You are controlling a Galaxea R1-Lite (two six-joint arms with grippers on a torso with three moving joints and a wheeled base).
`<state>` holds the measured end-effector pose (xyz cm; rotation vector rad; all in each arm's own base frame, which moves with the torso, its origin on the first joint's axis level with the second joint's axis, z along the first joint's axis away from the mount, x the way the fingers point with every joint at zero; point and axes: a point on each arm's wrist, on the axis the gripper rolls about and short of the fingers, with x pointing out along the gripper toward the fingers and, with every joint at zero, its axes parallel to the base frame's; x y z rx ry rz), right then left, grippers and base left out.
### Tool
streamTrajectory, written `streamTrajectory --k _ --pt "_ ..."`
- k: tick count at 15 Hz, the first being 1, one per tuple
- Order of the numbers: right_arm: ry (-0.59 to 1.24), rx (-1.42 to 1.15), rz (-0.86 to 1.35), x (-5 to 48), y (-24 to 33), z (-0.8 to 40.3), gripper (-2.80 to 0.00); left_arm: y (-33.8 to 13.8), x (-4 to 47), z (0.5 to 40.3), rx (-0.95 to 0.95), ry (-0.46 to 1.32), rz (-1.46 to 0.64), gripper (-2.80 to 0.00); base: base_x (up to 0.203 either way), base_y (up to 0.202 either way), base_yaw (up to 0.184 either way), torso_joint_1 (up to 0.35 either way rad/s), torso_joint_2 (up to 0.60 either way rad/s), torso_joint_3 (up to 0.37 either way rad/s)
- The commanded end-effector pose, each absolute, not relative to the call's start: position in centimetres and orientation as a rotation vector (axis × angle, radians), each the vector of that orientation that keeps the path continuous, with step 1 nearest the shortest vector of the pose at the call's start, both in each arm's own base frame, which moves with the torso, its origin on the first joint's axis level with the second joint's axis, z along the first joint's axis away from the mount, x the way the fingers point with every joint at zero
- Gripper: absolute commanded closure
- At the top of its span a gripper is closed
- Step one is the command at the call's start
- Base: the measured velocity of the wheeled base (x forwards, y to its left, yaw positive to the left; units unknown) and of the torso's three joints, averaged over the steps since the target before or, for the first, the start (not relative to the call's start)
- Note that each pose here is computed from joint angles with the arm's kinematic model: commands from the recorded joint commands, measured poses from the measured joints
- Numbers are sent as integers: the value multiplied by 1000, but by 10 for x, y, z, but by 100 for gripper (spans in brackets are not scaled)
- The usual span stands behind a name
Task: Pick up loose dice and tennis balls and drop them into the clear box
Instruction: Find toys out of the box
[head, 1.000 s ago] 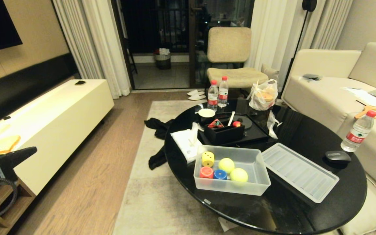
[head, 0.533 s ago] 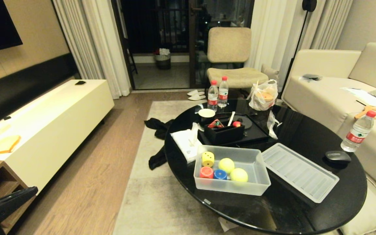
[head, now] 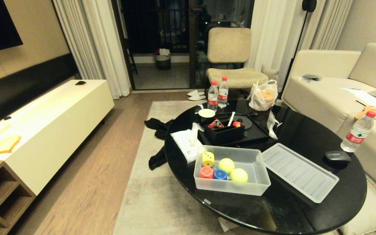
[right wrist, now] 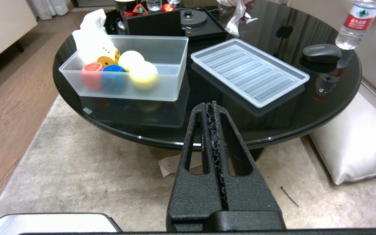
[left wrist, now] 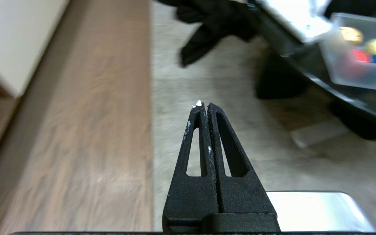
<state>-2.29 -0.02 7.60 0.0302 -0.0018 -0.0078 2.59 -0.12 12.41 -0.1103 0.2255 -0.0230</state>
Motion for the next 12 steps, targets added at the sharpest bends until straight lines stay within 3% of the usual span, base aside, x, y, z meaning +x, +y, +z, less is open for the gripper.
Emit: streamTrajectory --k 1,8,12 --pt "0 29 -8 -23 0 76 0 0 10 110 -118 175 9 0 0 0 0 0 0 0" --pt "-2 31 -8 -23 0 76 0 -2 -16 93 -91 26 -100 0 0 0 0 0 0 0" --pt "0 29 -8 -23 0 76 0 -1 -25 80 -43 -7 -54 0 0 0 0 0 0 0"
